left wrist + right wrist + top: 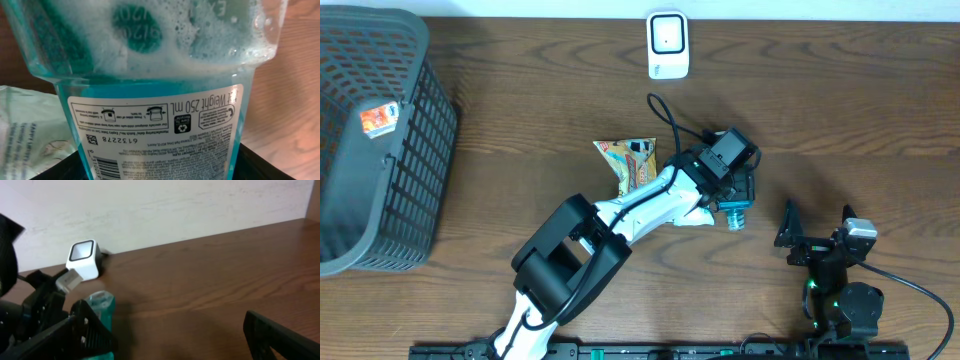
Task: Scan the item barcode
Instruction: 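Place the teal bottle right of the green pouch and release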
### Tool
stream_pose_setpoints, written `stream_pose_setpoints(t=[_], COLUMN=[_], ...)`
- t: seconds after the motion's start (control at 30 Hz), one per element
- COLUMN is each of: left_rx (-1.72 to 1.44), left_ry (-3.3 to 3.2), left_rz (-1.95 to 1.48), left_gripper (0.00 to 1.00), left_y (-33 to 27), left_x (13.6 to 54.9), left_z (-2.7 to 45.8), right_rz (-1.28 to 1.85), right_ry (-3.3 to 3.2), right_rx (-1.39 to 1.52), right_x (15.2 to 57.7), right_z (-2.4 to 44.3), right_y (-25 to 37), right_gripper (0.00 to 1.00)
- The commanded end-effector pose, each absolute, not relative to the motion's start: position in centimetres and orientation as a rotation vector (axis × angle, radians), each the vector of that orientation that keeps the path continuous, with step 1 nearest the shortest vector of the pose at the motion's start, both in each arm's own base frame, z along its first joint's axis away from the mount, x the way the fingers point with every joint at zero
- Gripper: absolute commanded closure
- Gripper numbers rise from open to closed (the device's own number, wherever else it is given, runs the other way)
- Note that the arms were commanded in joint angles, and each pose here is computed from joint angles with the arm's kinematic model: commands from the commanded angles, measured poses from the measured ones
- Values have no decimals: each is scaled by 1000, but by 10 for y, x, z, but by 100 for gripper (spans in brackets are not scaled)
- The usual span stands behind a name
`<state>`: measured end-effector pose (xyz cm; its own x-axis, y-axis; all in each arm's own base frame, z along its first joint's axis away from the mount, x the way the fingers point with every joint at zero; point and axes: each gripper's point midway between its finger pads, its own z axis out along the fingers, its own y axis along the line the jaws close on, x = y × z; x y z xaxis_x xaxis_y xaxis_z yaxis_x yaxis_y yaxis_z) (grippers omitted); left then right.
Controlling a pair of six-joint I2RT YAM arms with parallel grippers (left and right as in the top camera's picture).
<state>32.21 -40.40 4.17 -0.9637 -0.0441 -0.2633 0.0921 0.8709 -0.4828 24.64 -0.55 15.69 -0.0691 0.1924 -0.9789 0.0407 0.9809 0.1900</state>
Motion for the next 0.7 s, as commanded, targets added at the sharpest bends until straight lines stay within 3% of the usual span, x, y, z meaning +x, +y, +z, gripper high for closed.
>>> stream_pose_setpoints(t=[0.0, 0.1, 0.27, 0.47, 0.67], left_rx=[88, 125, 226, 245, 62], left_ry=[2723, 2698, 2563, 2357, 2130], left_rz=[-750, -759, -808, -852, -503], left_gripper=[48, 25, 4, 1, 1], left_y=[-405, -406, -406, -373, -255], left_x=[332, 333, 345, 355, 373], left_z=[57, 67, 123, 226, 321], right_rz=[128, 128, 128, 128, 128], right_ry=[1639, 1639, 1639, 1639, 1639], right_rx=[166, 166, 166, 165, 166], right_x=[246, 246, 246, 246, 246], right_z=[156, 156, 156, 156, 156], right_y=[-3, -3, -3, -3, -3], right_gripper=[1, 1, 1, 1, 1])
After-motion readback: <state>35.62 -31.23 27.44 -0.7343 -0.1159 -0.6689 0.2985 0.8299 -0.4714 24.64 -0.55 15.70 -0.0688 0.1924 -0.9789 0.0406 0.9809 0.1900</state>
